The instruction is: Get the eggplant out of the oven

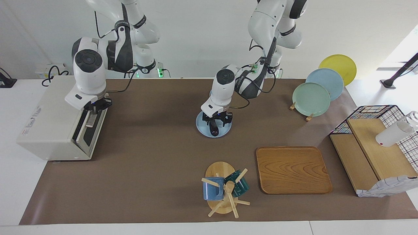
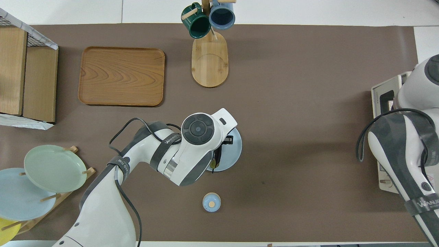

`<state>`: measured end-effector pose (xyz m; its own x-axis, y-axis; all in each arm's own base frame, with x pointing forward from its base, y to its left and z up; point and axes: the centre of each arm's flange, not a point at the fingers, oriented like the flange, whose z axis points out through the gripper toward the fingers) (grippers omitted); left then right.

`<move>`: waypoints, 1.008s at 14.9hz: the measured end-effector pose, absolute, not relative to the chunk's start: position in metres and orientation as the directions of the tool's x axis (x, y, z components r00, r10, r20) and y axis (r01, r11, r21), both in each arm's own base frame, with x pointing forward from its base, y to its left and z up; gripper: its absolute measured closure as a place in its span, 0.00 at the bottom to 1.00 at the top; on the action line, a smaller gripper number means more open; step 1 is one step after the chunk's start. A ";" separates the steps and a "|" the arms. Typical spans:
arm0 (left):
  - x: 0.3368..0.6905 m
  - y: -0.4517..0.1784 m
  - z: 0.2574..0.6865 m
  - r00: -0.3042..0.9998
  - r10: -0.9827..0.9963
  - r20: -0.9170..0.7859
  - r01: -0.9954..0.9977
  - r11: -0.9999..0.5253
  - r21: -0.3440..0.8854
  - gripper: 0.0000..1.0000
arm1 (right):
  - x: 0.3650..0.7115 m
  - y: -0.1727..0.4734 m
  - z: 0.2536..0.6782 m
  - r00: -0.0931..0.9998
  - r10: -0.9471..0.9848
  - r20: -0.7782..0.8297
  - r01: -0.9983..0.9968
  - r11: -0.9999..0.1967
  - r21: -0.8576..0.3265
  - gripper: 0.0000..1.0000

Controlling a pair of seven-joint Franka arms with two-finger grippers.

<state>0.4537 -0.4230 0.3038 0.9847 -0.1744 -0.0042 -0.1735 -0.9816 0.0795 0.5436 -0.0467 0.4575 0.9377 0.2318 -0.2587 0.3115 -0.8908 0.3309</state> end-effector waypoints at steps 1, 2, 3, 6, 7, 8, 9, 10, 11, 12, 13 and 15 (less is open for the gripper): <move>0.453 -0.424 0.303 0.985 -0.170 -0.005 -0.169 -0.982 0.081 0.30 | 0.541 -0.049 0.459 0.936 0.229 -0.268 0.313 -0.891 0.329 0.85; 0.452 -0.425 0.303 0.986 -0.165 -0.006 -0.164 -0.983 0.082 0.44 | 0.538 -0.051 0.463 0.934 0.226 -0.276 0.313 -0.892 0.327 0.83; 0.451 -0.425 0.304 0.987 -0.158 -0.009 -0.157 -0.984 0.087 0.54 | 0.535 -0.053 0.468 0.933 0.229 -0.279 0.316 -0.891 0.325 0.82; 0.452 -0.425 0.305 0.989 -0.147 -0.012 -0.145 -0.985 0.095 0.67 | 0.524 -0.053 0.491 0.935 0.240 -0.260 0.313 -0.903 0.295 0.72; 0.452 -0.425 0.306 0.989 -0.145 -0.011 -0.143 -0.985 0.095 0.67 | 0.519 -0.051 0.500 0.937 0.245 -0.250 0.312 -0.909 0.276 0.66; 0.453 -0.424 0.308 0.990 -0.141 -0.009 -0.139 -0.986 0.096 0.67 | 0.515 -0.048 0.511 0.940 0.247 -0.236 0.304 -0.919 0.251 0.64; 0.455 -0.423 0.312 0.991 -0.135 -0.007 -0.134 -0.986 0.099 0.67 | 0.511 -0.045 0.523 0.944 0.243 -0.221 0.292 -0.930 0.222 0.60; 0.457 -0.422 0.318 0.992 -0.127 -0.008 -0.126 -0.987 0.104 0.67 | 0.508 -0.041 0.536 0.948 0.238 -0.211 0.280 -0.940 0.194 0.51; 0.460 -0.419 0.328 0.993 -0.116 -0.009 -0.114 -0.988 0.107 0.67 | 0.507 -0.037 0.548 0.952 0.233 -0.199 0.267 -0.950 0.162 0.41; 0.468 -0.413 0.342 0.995 -0.101 -0.011 -0.099 -0.989 0.109 0.67 | 0.507 -0.034 0.557 0.955 0.230 -0.185 0.256 -0.958 0.132 0.31; 0.480 -0.403 0.358 0.997 -0.079 -0.010 -0.077 -0.991 0.111 0.67 | 0.507 -0.032 0.564 0.958 0.228 -0.172 0.249 -0.962 0.112 0.21; 0.515 -0.376 0.395 1.000 -0.025 0.009 -0.026 -0.992 0.125 0.67 | 0.508 -0.032 0.569 0.961 0.223 -0.160 0.240 -0.966 0.094 0.02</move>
